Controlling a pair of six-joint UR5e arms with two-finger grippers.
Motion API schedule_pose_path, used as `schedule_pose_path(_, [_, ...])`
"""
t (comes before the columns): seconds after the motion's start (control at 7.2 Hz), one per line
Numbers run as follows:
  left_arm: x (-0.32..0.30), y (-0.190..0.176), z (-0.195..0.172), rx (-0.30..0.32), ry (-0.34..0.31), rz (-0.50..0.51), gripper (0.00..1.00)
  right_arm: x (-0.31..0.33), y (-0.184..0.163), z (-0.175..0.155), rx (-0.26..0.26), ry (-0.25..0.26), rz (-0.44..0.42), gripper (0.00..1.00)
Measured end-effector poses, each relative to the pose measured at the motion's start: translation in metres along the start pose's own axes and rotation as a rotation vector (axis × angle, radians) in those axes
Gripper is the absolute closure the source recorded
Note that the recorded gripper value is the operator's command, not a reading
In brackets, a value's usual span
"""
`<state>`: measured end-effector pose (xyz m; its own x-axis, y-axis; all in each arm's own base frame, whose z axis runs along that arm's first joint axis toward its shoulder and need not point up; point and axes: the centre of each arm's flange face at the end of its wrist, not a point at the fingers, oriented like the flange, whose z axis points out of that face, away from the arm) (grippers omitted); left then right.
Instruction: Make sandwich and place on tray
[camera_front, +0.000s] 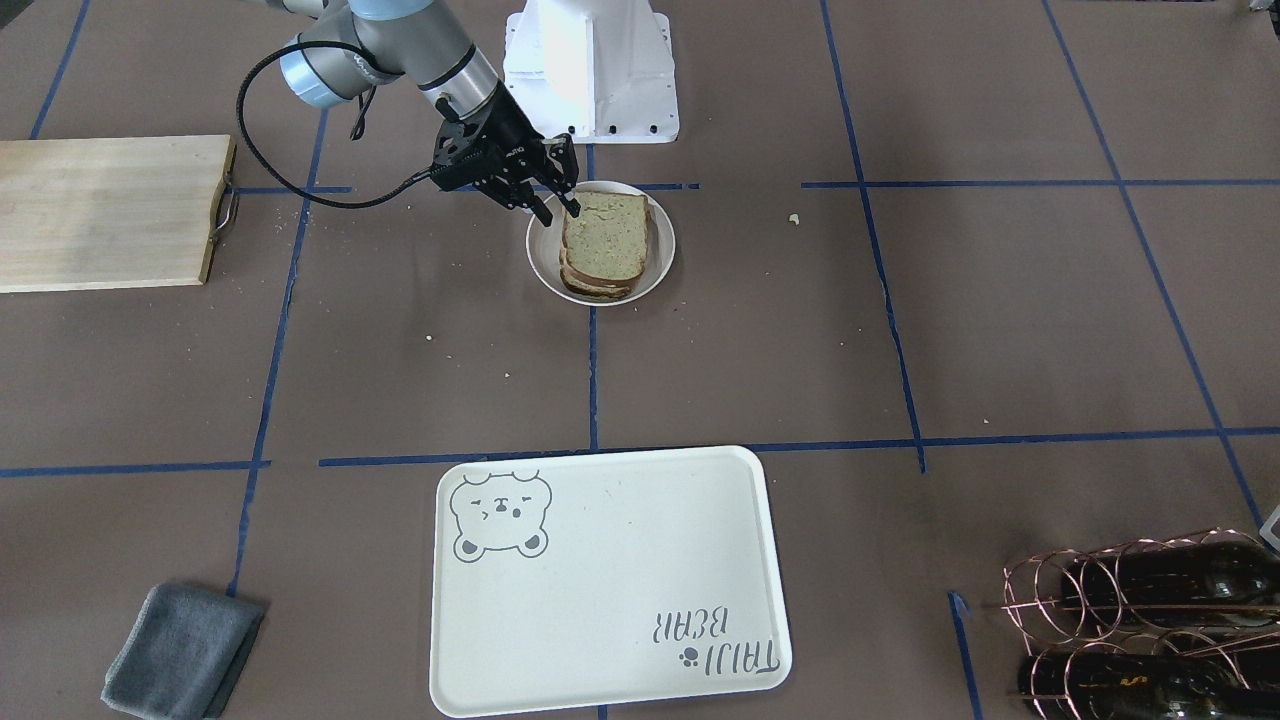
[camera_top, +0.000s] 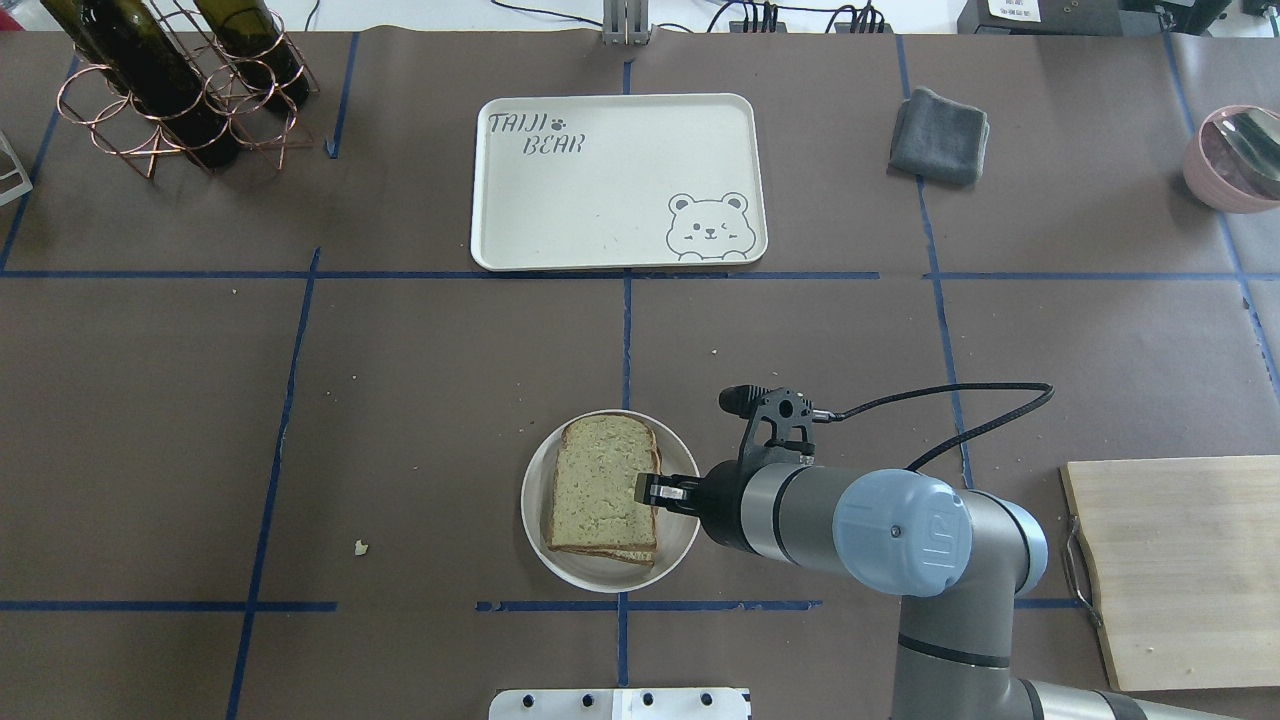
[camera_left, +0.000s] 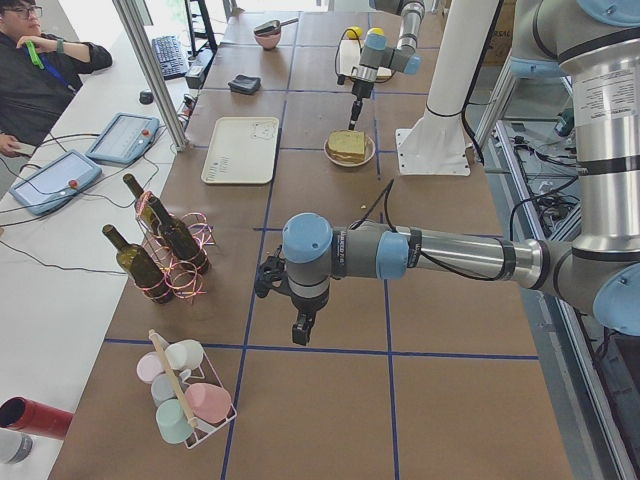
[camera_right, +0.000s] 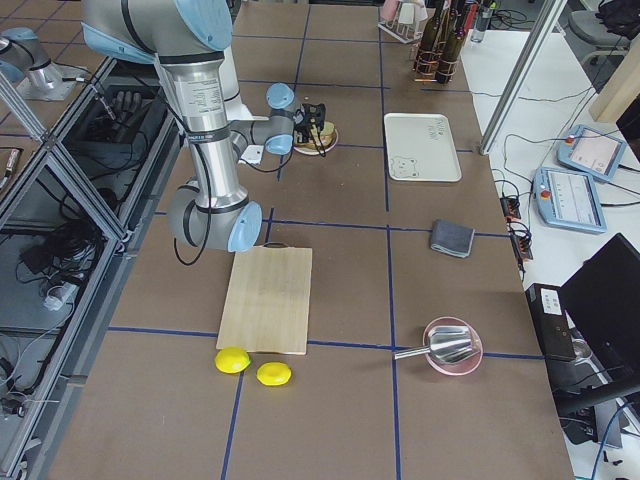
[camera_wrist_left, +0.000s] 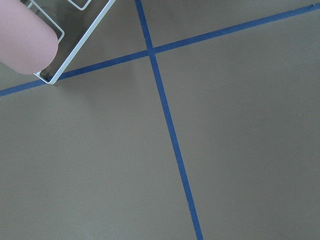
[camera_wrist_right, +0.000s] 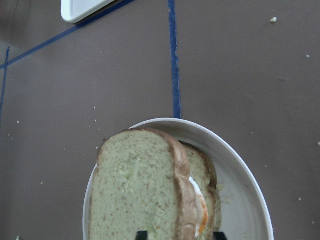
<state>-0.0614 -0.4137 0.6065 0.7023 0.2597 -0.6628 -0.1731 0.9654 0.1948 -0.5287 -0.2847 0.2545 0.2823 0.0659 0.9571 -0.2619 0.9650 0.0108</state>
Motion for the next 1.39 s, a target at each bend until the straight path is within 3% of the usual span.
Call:
schedule_pose_path(0.28, [0.003,-0.001,-0.004,0.007,-0.006,0.006,0.0,0.001,-0.055,-0.029,-0.023,0.1,0.016,0.0])
schedule_pose_path(0.56, [0.016,-0.012,-0.02,0.04,-0.018,0.038,0.0,0.023,-0.132,-0.061,-0.061,0.217,-0.075,0.0])
schedule_pose_path(0.97, [0.057,-0.086,-0.077,0.217,-0.046,0.197,0.0,0.117,-0.255,-0.145,-0.157,0.351,-0.273,0.0])
schedule_pose_path(1.11, [0.068,-0.097,-0.084,0.253,-0.023,0.213,0.0,0.175,-0.286,-0.186,-0.184,0.385,-0.343,0.0])
schedule_pose_path(1.39, [0.118,-0.114,-0.081,0.308,0.107,0.264,0.0,0.286,-0.324,-0.273,-0.247,0.467,-0.473,0.0])
